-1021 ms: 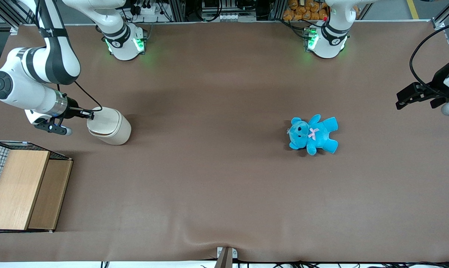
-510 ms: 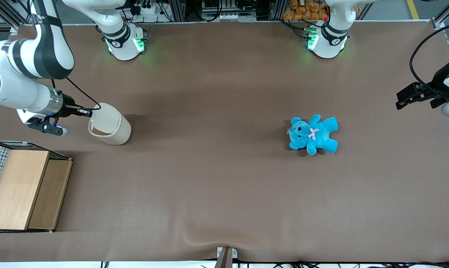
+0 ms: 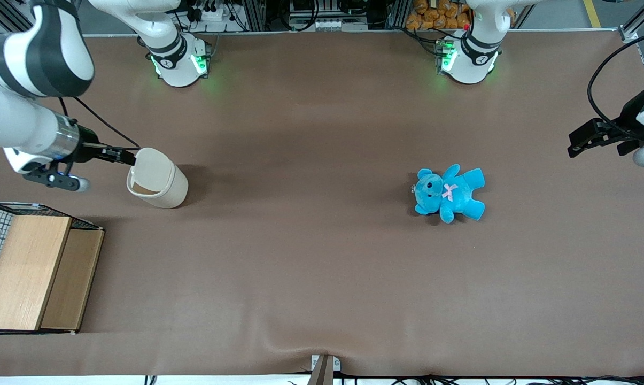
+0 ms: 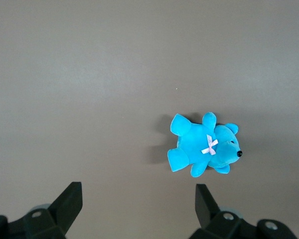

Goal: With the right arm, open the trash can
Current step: 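Release the lid and withdraw the right gripper away from the can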

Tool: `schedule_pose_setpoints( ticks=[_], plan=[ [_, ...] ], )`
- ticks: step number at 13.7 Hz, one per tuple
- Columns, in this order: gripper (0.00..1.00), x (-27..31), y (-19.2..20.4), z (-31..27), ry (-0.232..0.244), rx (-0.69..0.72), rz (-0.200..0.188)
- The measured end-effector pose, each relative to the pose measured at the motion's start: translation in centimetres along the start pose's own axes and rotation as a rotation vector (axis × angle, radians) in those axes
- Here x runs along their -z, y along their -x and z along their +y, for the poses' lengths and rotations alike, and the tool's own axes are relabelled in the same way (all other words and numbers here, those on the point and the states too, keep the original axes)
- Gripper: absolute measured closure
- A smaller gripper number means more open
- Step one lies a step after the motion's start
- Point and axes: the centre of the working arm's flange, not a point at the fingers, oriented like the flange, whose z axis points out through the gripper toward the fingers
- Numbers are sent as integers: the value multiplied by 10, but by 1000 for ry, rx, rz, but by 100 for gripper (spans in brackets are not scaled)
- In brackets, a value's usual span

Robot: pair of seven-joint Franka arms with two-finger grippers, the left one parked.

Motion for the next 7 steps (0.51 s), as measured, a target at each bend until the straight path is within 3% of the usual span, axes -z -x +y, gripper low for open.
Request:
schedule_pose_setpoints(
  ticks=[2, 7],
  plan=[
    [2, 36, 2, 2, -7, -1, 18],
    [0, 107, 7, 23, -27, -31, 73]
  ],
)
